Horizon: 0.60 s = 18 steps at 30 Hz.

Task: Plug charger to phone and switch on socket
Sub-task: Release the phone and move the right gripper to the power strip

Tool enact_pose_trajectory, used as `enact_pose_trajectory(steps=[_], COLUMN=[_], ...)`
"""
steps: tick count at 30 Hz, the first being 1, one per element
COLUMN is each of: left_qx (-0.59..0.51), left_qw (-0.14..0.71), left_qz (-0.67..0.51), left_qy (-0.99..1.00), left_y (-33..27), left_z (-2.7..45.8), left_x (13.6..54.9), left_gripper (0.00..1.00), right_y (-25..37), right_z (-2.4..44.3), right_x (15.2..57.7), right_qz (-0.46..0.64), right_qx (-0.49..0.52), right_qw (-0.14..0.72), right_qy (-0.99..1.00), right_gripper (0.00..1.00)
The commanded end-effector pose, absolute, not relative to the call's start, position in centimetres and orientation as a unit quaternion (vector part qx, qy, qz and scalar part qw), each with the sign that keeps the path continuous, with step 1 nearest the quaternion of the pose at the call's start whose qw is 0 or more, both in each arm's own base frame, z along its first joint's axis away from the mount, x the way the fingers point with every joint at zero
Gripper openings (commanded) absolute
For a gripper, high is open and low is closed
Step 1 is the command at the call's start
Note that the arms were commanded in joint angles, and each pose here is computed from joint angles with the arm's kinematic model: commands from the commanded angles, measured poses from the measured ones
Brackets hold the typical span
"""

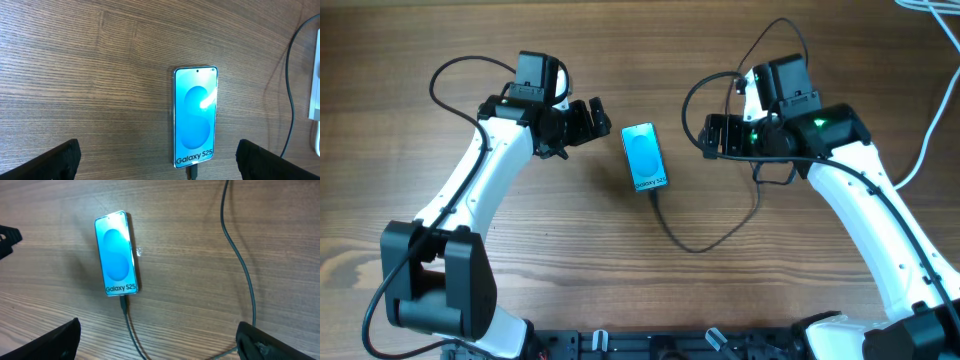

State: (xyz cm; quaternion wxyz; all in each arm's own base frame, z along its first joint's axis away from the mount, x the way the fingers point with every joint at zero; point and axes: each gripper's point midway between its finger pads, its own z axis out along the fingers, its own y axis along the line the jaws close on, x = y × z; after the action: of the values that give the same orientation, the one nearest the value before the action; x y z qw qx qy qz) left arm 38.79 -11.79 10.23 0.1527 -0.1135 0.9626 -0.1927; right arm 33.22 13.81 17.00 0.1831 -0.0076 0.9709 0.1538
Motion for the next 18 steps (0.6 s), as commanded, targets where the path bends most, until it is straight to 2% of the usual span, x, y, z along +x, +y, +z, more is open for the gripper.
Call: enact_pose_trajectory(steps=[1, 5, 10, 18], left_qx=[-0.113, -0.113, -0.113, -0.113], left_qw=[0.160, 0.160, 0.160, 0.160], left_qz=[-0.189, -0.189, -0.189, -0.189], left_qy=[0.962, 0.962, 0.962, 0.962], left_y=[-11.5, -11.5, -11.5, -11.5], left_z=[10.5, 10.5, 10.5, 10.5], left_x=[38.9, 38.9, 38.9, 38.9], left_gripper=[1.00, 1.00, 1.00, 1.00], right_y=[13.5, 12.3, 8.0, 6.8], right_z=[17.2, 17.6, 19.3, 19.6], right_x=[33.2, 33.3, 33.2, 35.5], right_qz=[0.144, 0.133, 0.043, -0.014], right_qx=[-0.009, 0.040, 0.079, 0.075], right_qw=[0.183, 0.167, 0.124, 0.074], right_qy=[0.972, 0.976, 0.988, 0.994], right_gripper=[1.00, 0.99, 0.99, 0.99])
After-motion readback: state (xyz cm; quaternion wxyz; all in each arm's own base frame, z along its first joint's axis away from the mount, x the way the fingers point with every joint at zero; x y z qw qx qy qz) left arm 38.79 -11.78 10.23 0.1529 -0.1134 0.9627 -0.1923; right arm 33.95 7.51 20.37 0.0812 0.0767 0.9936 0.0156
